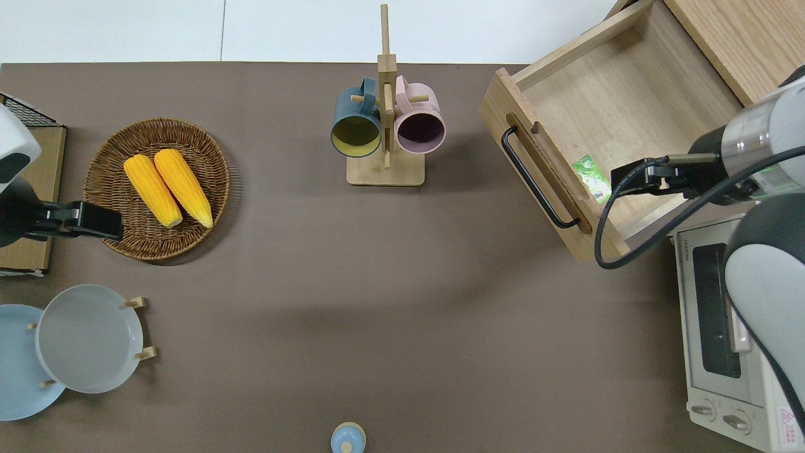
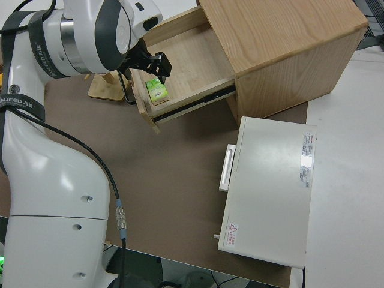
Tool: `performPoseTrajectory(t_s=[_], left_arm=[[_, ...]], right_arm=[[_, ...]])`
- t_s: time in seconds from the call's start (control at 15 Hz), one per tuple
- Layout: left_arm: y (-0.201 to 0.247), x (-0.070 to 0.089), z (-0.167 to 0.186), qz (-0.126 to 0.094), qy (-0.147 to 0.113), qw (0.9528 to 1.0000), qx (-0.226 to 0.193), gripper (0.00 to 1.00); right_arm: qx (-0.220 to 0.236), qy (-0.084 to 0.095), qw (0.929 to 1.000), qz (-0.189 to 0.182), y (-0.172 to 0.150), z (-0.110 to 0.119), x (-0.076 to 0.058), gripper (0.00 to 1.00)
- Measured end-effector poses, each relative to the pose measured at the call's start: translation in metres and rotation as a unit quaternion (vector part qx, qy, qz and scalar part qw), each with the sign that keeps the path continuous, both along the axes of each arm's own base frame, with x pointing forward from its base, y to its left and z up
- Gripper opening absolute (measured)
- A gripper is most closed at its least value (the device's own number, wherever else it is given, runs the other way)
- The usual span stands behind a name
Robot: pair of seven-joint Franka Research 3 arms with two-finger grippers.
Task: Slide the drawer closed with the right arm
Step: 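Withdraw the right gripper from inside the open wooden drawer toward the robot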
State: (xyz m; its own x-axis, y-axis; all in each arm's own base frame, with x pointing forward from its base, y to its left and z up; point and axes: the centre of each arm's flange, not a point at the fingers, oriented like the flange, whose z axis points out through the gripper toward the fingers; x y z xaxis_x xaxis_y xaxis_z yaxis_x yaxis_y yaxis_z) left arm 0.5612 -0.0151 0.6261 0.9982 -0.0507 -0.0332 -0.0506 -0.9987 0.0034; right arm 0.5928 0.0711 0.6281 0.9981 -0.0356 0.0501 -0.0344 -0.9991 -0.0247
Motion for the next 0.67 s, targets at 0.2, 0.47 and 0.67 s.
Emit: performPoseTrajectory(t_s=[0.2,0.47,0.67], left_arm=[[0.0,0.0,0.0,0.0,0.0,1.0,0.0,1.0],[0.0,0.0,0.0,0.0,0.0,1.0,0.0,1.0],[0.0,0.0,0.0,0.0,0.0,1.0,0.0,1.0]], right_arm=[[-0.004,-0.001,1.0,0.002,0.0002,0.0,0.0,0.99],[-0.007,-0.001,1.0,0.007,0.0008,0.0001,-0.0001,0.99],[-0.008,-0.002,0.9998,0.021,0.0006,0.0001,-0.0001,0.99]])
